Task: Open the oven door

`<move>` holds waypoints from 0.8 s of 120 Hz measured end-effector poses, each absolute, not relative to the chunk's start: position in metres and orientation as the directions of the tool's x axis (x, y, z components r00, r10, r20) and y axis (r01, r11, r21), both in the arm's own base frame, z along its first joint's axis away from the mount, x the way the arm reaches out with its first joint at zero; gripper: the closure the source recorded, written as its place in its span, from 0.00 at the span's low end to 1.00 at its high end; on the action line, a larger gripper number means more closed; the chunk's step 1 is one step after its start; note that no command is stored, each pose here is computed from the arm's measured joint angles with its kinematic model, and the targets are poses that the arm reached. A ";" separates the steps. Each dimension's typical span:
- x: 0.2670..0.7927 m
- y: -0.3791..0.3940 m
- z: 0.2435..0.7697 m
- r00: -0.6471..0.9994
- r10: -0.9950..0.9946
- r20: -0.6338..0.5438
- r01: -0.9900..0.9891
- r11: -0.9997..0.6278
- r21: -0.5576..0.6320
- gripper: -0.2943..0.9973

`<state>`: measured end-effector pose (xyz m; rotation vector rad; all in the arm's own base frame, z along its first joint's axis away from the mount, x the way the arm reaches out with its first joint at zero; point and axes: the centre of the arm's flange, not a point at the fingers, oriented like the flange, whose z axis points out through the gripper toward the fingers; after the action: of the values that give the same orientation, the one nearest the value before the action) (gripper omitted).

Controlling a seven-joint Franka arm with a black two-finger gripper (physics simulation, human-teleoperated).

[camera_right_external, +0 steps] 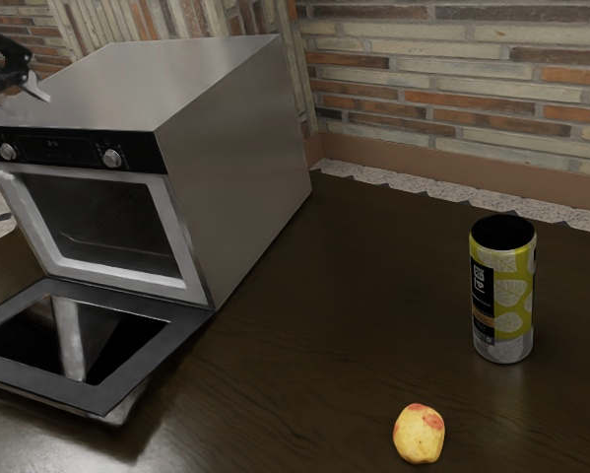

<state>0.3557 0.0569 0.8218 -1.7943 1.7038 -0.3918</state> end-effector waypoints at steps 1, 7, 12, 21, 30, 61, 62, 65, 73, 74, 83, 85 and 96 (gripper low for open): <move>0.365 0.049 0.825 0.115 -0.974 -0.193 -0.787 0.029 -0.616 0.24; 0.416 0.022 0.832 0.130 -0.983 -0.131 -0.807 -0.028 -0.589 0.24; 0.456 0.023 0.823 0.201 -0.976 -0.081 -0.831 -0.127 -0.541 0.24; 0.517 0.037 0.793 0.349 -0.937 -0.007 -0.844 -0.311 -0.437 0.23; 0.556 0.066 0.745 0.500 -0.865 0.040 -0.820 -0.488 -0.300 0.23; 0.589 0.106 0.654 0.791 -0.609 0.064 -0.610 -0.793 -0.004 0.23; 0.590 0.107 0.652 0.796 -0.602 0.062 -0.603 -0.798 0.003 0.23; 0.591 0.108 0.645 0.812 -0.581 0.057 -0.582 -0.813 0.020 0.23; 0.592 0.110 0.638 0.846 -0.531 0.050 -0.533 -0.845 0.049 0.23; 0.592 0.110 0.638 0.849 -0.526 0.049 -0.528 -0.848 0.051 0.23; 0.592 0.109 0.635 0.877 -0.479 0.044 -0.481 -0.874 0.068 0.23; 0.592 0.109 0.635 0.882 -0.470 0.043 -0.472 -0.879 0.070 0.23; 0.592 0.108 0.634 0.906 -0.421 0.038 -0.423 -0.903 0.080 0.23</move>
<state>0.5917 0.1078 0.6343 -3.1516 0.6985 -0.0313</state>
